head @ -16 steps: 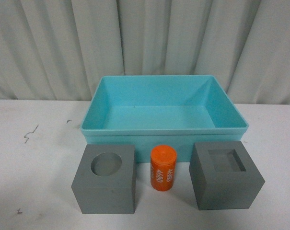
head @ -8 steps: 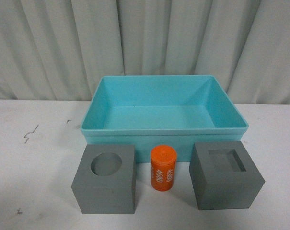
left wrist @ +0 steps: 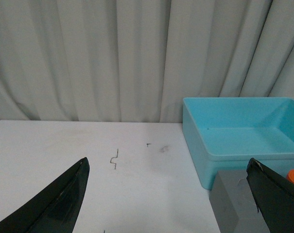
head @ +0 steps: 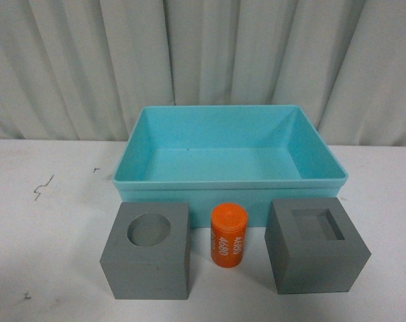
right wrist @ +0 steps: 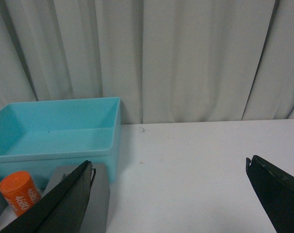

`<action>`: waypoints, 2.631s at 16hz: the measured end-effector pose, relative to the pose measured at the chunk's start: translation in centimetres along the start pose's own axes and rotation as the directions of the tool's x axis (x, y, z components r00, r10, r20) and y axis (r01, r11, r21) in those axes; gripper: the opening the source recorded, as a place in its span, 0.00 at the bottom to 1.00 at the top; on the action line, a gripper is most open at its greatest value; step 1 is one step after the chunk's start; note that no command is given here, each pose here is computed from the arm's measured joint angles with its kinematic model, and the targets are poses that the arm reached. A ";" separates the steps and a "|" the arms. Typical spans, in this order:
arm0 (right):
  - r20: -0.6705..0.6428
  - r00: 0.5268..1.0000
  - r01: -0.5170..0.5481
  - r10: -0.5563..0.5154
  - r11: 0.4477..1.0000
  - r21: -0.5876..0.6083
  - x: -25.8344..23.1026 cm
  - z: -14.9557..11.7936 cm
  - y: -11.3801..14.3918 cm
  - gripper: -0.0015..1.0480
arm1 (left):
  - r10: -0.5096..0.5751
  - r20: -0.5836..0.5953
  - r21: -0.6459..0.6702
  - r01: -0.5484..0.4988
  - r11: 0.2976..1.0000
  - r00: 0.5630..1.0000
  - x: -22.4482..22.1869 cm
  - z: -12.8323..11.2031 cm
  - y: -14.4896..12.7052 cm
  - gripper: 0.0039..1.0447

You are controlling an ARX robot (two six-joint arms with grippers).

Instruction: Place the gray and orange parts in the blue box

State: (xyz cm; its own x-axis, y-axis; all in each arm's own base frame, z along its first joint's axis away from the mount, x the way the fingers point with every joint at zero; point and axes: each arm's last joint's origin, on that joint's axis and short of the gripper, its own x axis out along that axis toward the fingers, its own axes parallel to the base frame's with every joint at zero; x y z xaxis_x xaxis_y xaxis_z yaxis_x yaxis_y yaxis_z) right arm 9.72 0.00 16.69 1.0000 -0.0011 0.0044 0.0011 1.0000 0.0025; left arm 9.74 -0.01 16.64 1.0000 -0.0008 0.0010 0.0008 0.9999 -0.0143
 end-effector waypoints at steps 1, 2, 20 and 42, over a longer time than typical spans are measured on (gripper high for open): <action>0.000 1.000 0.000 0.000 1.000 0.000 0.0 0.0 0.0 0.94 | 0.000 0.000 0.000 0.000 1.000 1.000 0.0 0.0 0.0 0.94; 0.000 1.000 0.000 0.000 1.000 0.000 0.0 0.0 0.0 0.94 | 0.000 0.000 0.000 0.000 1.000 1.000 0.0 0.0 0.0 0.94; 0.000 1.000 0.000 0.000 1.000 0.000 0.0 0.0 0.0 0.94 | 0.000 0.000 0.000 0.000 1.000 1.000 0.0 0.0 0.0 0.94; -0.724 0.602 -0.131 0.336 0.937 0.325 23.0 -2.8 6.2 0.94 | 0.000 0.000 0.000 0.000 1.000 1.000 0.0 0.0 0.0 0.94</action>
State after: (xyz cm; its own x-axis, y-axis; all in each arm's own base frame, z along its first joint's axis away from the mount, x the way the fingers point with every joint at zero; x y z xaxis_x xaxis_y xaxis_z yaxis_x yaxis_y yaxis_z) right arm 32.71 6.19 13.97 0.6058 0.3368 -0.7208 -0.1318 0.9359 0.3266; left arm 9.74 -0.01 16.64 1.0000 -0.0011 0.0010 0.0012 0.9999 -0.0143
